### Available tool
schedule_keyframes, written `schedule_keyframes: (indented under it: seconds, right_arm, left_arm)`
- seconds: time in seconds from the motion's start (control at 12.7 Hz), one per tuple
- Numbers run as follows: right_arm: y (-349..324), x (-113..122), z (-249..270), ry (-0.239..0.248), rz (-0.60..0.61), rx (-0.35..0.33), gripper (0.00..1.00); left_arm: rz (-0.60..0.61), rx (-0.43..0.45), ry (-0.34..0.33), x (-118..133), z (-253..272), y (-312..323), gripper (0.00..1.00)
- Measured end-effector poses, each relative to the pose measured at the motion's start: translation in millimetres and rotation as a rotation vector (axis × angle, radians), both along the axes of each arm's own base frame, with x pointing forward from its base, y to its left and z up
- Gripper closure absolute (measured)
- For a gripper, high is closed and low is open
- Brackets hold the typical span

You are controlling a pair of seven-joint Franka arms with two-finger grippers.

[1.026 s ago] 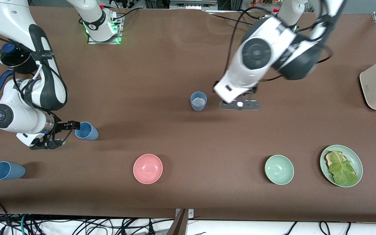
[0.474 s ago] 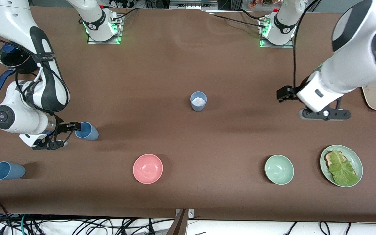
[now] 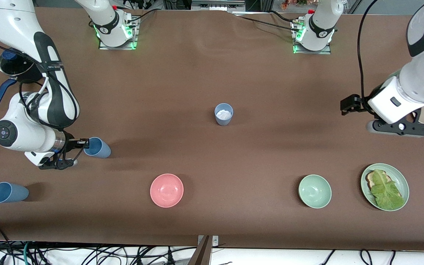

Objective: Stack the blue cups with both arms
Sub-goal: 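Open the left gripper at center while the right gripper lifts the blue cup, then carry the blue cup with the right gripper over the center cup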

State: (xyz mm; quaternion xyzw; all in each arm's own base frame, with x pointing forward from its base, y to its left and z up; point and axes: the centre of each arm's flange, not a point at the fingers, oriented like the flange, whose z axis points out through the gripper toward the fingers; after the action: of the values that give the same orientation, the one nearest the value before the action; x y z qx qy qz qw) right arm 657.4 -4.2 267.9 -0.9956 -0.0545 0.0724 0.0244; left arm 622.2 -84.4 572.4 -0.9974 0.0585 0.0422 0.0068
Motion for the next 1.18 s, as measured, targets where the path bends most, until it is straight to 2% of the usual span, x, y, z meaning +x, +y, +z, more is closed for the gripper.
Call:
schedule_keyframes:
  seconds: [0.16, 0.39, 0.55, 0.87, 1.03, 1.18]
  right_arm:
    - [0.1, 0.0, 0.0, 0.0, -0.001, 0.002, 0.96]
    - [6.0, 0.6, 0.9, -0.002, 0.001, 0.005, 0.96]
    - [23.2, 1.6, 5.6, 0.003, -0.013, 0.015, 0.96]
    - [82.6, -10.9, 44.9, 0.077, -0.083, 0.032, 0.96]
    - [124.3, -25.8, 77.4, 0.121, -0.128, 0.032, 0.96]
    - [179.1, -44.9, 104.5, 0.14, -0.182, 0.03, 0.96]
  left_arm:
    - [0.001, -0.012, -0.016, -14.8, -1.3, 13.4, 0.0]
    - [0.029, -0.006, -0.082, -39.1, 13.0, 32.3, 0.0]
    - [0.028, -0.003, -0.089, -56.8, 16.8, 37.3, 0.0]
    - [0.006, -0.002, -0.095, -70.3, 23.8, 26.8, 0.0]
    - [-0.003, -0.002, -0.092, -71.0, 22.5, 21.4, 0.0]
    - [-0.006, -0.002, -0.091, -71.2, 22.3, 19.8, 0.0]
